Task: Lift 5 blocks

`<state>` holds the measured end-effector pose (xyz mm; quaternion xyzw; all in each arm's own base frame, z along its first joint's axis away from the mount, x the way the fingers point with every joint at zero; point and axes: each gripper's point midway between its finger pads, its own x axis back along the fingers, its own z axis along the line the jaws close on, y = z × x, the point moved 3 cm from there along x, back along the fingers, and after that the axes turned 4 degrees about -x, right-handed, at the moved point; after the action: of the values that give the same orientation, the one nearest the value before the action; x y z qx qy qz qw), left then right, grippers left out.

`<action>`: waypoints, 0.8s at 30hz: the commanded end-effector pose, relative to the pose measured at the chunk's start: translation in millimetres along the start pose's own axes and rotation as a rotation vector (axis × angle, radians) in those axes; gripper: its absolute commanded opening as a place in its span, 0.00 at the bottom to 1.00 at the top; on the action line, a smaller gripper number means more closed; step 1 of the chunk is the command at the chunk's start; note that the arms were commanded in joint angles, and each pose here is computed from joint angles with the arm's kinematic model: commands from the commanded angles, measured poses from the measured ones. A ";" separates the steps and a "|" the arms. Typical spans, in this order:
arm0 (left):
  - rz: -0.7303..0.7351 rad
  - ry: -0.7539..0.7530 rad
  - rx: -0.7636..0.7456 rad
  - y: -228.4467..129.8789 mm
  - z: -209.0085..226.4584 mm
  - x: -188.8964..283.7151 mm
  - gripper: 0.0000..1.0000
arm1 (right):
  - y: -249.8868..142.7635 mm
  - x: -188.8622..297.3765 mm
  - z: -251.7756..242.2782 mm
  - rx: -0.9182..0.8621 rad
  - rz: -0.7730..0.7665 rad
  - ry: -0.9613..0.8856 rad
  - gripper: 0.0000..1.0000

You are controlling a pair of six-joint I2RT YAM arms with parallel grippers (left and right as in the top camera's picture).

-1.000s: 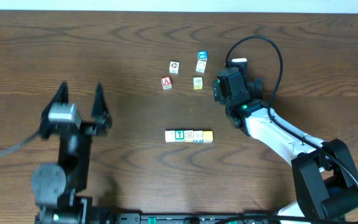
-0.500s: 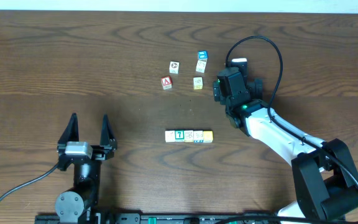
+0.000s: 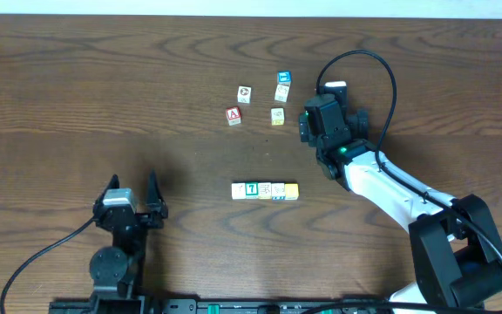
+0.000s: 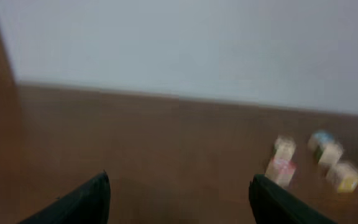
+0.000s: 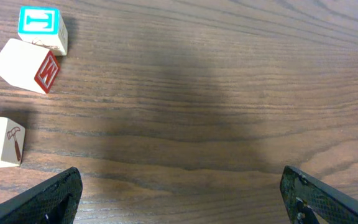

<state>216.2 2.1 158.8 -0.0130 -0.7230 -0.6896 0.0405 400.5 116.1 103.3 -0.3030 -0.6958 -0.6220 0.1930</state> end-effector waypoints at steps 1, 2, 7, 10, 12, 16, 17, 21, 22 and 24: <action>0.072 0.073 0.091 -17.3 10.6 1.1 0.72 | 2.6 -1.4 -1.7 0.008 -0.006 -0.016 0.99; 0.069 0.068 0.084 -16.7 10.0 1.0 0.72 | 2.6 -1.4 -1.8 0.008 -0.006 -0.016 0.99; 0.075 0.054 0.072 -17.6 8.7 1.0 0.72 | 2.6 -1.4 -1.8 0.008 -0.006 -0.016 0.99; 0.074 0.049 0.072 -17.3 7.9 0.9 0.72 | 2.5 -1.3 -1.6 0.008 -0.006 -0.016 0.99; 0.072 0.049 0.073 -16.7 8.0 0.9 0.72 | 2.5 -1.3 -1.5 0.008 -0.006 -0.015 0.99; 0.076 0.049 0.072 -17.6 8.0 0.7 0.72 | 2.5 -1.3 -1.5 0.008 -0.006 -0.015 0.99; 0.076 0.049 0.072 -17.6 8.0 0.7 0.72 | 2.5 -1.3 -1.5 0.008 -0.006 -0.015 0.99; 0.076 0.049 0.072 -17.6 8.0 0.7 0.72 | 2.5 -1.3 -1.5 0.008 -0.006 -0.015 0.99; 0.076 0.049 0.072 -17.6 8.0 0.7 0.72 | 2.5 -1.3 -1.5 0.008 -0.006 -0.015 0.99; 0.076 0.049 0.072 -17.6 8.0 0.7 0.72 | 2.5 -1.3 -1.4 0.008 -0.006 -0.015 0.99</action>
<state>215.4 4.7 155.6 -0.0139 -0.7477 -0.6617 0.0540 400.6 116.2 103.4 -0.3029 -0.6957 -0.6221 0.1929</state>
